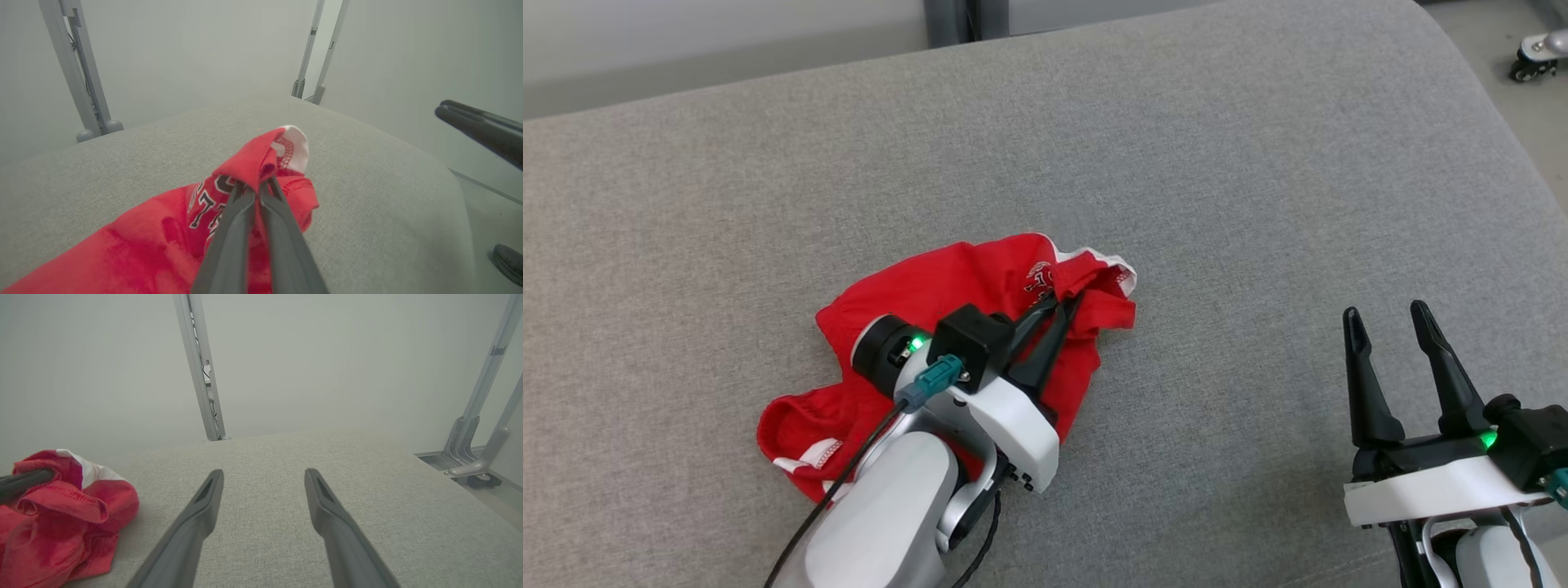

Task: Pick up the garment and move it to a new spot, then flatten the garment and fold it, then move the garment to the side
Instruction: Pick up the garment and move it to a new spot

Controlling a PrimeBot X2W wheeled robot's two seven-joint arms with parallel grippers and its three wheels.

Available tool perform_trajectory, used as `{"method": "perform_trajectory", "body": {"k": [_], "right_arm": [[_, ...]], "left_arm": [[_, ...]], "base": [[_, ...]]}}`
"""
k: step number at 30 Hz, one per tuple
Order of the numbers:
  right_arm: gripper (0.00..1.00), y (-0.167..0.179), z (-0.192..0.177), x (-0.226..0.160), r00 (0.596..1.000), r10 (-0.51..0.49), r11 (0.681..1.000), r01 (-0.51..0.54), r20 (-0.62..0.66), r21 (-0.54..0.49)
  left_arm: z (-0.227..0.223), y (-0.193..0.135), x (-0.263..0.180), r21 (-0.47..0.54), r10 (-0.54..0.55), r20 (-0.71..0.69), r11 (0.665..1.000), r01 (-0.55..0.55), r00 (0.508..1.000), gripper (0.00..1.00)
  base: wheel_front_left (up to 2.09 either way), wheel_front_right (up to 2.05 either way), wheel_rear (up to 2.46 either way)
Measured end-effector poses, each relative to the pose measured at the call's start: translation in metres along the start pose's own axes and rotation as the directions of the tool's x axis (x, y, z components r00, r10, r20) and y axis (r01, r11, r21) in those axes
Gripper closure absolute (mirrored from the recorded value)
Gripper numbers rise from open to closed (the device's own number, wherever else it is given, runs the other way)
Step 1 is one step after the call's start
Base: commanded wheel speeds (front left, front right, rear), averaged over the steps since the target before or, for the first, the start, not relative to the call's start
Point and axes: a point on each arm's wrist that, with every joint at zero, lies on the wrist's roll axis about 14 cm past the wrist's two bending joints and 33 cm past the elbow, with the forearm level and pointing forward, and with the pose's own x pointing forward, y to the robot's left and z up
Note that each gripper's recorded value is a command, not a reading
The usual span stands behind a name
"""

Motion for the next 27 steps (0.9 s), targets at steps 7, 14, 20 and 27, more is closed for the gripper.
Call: {"method": "perform_trajectory", "body": {"k": [7,14,20,27], "right_arm": [[0.00,0.009,-0.002,0.006,1.000,0.024,1.000,-0.024,0.002,0.011],[0.00,0.029,0.006,0.011,0.996,0.087,0.996,-0.087,0.030,0.014],[0.00,0.052,0.009,0.011,0.987,0.154,0.988,-0.154,0.043,0.017],[0.00,0.073,0.010,0.012,0.974,0.221,0.975,-0.221,0.046,0.014]], "left_arm": [[-0.005,0.001,-0.007,-0.070,0.008,0.014,0.998,-0.007,1.000,0.00],[0.023,0.050,-0.037,-0.039,0.222,0.121,0.975,-0.218,0.968,0.00],[0.036,0.115,-0.102,-0.068,0.477,0.166,0.879,-0.472,0.863,0.00],[0.055,0.164,-0.188,-0.079,0.660,0.229,0.745,-0.662,0.716,0.00]], "base": [[0.00,0.00,0.00],[0.00,0.00,0.00],[0.00,0.00,0.00],[0.00,0.00,0.00]]}}
